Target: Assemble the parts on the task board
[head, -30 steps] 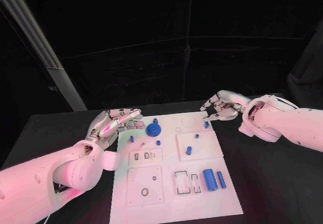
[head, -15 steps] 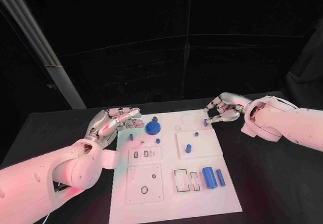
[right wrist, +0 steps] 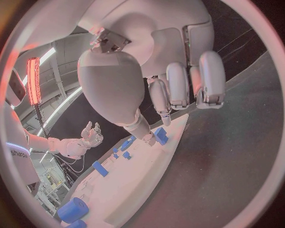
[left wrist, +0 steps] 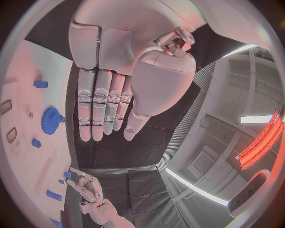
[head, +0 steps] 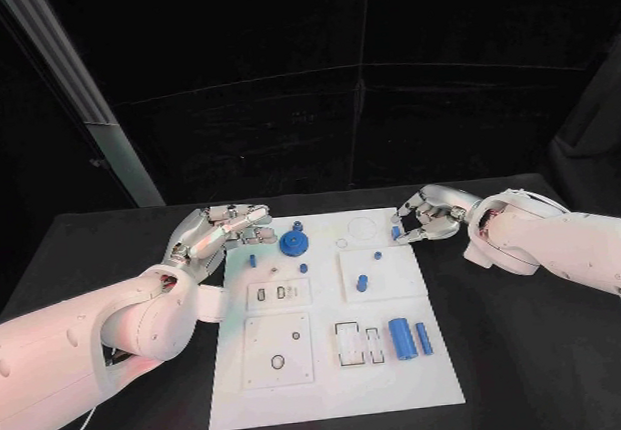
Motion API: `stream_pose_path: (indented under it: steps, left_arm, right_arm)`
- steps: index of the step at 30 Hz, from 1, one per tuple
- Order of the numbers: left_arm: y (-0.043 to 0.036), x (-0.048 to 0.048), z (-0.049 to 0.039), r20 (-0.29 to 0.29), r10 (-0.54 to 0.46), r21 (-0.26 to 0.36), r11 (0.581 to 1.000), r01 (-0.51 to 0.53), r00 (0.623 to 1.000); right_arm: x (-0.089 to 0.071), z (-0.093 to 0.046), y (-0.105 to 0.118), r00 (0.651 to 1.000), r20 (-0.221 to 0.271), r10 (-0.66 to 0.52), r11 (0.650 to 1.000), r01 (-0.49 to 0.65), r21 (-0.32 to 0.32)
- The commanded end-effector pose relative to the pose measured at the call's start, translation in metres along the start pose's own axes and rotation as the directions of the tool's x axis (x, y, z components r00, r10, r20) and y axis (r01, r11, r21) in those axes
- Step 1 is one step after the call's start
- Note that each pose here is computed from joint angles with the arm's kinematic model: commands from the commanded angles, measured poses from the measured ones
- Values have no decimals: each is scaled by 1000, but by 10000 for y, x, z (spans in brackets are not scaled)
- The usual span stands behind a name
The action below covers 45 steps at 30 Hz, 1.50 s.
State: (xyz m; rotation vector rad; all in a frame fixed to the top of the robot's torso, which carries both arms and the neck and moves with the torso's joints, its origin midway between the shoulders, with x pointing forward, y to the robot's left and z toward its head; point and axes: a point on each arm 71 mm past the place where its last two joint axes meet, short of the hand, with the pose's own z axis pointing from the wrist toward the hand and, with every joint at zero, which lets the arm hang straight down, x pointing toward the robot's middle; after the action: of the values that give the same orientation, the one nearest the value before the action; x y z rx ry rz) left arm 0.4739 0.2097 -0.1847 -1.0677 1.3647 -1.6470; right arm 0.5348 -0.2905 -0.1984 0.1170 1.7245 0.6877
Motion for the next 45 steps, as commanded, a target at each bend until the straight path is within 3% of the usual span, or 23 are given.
stream_pose_path:
  steps: [1, 21, 38, 45]
  left_arm:
    - [-6, 18, 4, -14, -8, 4, 1000, 8, 1000]
    - [-1, 17, 3, -13, -7, 1, 1000, 7, 1000]
    - [0, 12, -1, -13, -7, -3, 1000, 7, 1000]
    - [-6, -2, -11, -9, -6, -3, 1000, 6, 1000]
  right_arm:
    - [15, 15, 6, 1000, -12, -14, 1000, 14, 2]
    - [83, 52, 27, 999, -26, -21, 1000, 21, 0]
    - [-6, 11, 61, 995, 101, 28, 1000, -28, -8]
    - [28, -43, 268, 992, 110, 62, 998, -60, -20]
